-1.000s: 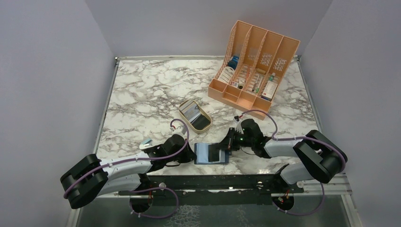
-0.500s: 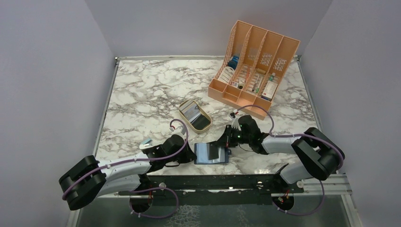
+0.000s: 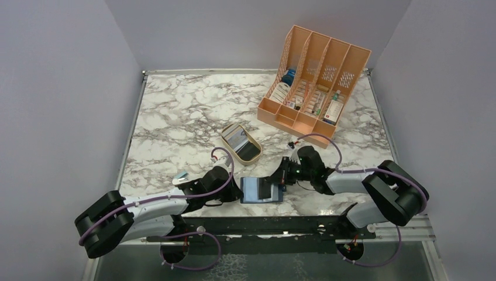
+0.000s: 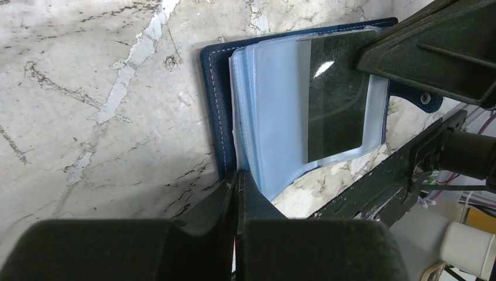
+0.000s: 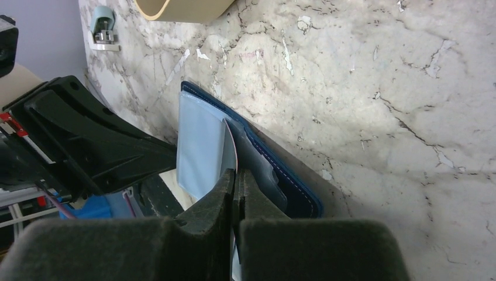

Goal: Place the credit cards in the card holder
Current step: Insert the credit card into the card holder.

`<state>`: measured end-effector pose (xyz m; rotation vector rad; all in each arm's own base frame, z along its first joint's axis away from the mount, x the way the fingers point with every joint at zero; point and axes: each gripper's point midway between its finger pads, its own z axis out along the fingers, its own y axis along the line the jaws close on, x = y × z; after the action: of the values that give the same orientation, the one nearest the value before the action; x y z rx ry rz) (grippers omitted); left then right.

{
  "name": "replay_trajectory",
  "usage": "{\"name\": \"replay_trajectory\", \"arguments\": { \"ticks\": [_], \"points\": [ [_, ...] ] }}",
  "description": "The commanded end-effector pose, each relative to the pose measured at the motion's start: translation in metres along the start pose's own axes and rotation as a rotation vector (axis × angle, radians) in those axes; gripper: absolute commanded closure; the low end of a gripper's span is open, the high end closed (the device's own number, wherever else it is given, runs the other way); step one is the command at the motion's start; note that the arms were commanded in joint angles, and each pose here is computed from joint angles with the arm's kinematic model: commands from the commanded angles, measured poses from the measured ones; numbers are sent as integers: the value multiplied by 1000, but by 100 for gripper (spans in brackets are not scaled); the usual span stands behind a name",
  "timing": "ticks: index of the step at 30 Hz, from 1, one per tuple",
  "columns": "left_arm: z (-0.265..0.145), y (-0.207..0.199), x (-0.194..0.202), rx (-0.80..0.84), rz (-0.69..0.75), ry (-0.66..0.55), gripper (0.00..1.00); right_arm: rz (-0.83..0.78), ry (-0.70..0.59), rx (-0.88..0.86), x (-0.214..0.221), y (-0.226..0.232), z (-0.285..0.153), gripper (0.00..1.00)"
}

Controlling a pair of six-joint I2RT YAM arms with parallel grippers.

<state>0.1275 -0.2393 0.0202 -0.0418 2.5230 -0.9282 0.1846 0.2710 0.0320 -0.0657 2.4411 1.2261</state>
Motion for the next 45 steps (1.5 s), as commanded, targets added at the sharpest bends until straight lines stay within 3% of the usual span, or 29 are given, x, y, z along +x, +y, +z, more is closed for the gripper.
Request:
{"name": "replay_trajectory", "arguments": {
  "ticks": [1,19,21,25,27,45],
  "points": [
    [2,-8,0,26,13,17,97,40,5,-16,3,0,2,99],
    [2,-18,-3,61,6,13,97,94,-1,-21,5,4,5,99],
    [2,-19,-4,63,5,12,97,93,20,-1,8,2,5,94],
    [1,-20,-5,65,1,11,97,57,-16,133,-1,-12,-7,70],
    [0,-20,-5,66,-3,5,97,29,-25,182,-7,-12,-16,63],
    [5,-26,-3,87,10,26,97,39,41,181,5,11,-26,58]
  ]
}}
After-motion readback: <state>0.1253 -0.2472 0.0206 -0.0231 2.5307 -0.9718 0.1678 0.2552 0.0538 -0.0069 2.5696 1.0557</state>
